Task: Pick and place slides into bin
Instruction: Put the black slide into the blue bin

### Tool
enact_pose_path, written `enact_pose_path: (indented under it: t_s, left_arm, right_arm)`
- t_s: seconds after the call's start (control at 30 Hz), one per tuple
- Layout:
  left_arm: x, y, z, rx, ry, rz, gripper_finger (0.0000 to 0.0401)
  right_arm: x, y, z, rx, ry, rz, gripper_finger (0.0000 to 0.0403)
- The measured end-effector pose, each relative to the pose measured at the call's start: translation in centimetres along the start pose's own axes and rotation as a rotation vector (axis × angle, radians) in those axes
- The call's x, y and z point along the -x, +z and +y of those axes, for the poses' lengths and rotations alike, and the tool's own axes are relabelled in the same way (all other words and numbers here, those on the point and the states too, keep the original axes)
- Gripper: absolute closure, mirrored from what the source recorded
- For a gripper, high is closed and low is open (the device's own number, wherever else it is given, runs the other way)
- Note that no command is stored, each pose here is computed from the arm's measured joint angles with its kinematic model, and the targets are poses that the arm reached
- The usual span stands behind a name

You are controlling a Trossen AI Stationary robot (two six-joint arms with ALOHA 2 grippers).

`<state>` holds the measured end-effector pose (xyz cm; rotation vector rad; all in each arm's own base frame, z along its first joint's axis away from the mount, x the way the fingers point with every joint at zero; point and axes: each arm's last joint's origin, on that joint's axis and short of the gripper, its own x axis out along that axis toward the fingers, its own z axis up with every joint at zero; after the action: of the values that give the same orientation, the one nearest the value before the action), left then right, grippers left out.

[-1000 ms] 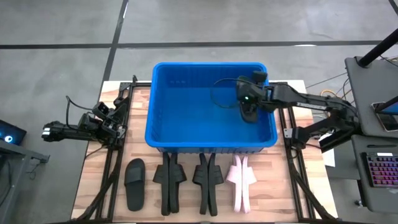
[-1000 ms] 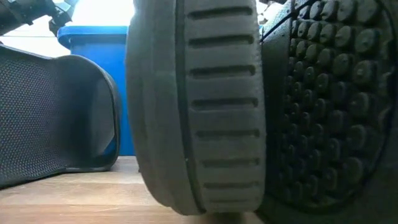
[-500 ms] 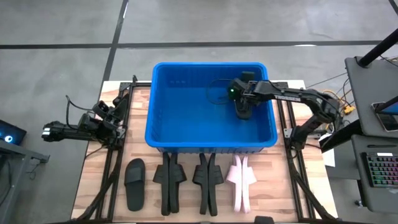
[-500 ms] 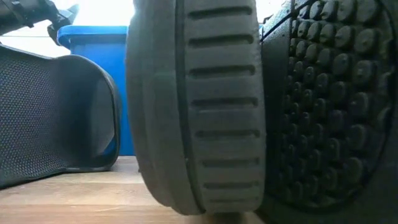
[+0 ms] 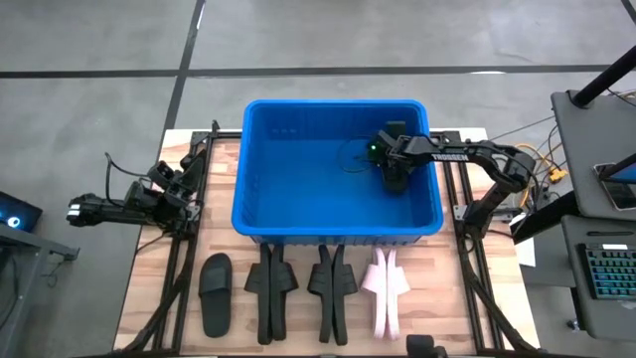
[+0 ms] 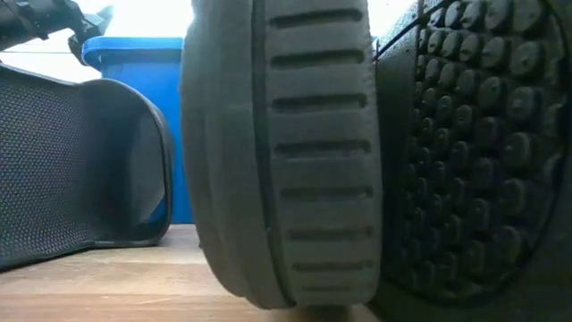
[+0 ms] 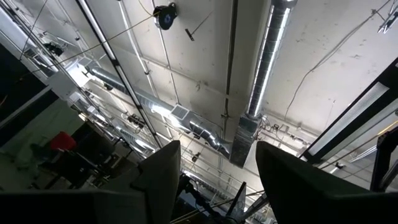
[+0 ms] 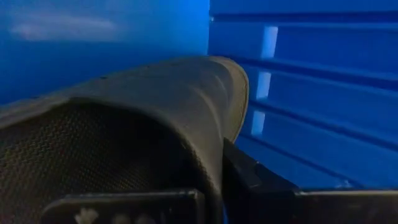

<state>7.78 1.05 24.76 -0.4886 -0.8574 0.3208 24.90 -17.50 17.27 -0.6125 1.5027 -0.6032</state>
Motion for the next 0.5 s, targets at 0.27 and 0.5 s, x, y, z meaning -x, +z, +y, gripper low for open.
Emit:
enact_pose_path:
  t_s: [0.27, 0.5]
  left_arm:
    - [0.0, 0.0, 0.0, 0.0, 0.005, -0.001, 0.0205]
    - [0.0, 0.0, 0.0, 0.0, 0.007, -0.002, 0.0205]
  right_arm:
    - [-0.9, -0.1, 0.5, 0.038, -0.054, -0.043, 0.039]
    - [-1.2, -0.5, 0.7, 0.011, -0.05, -0.035, 0.039]
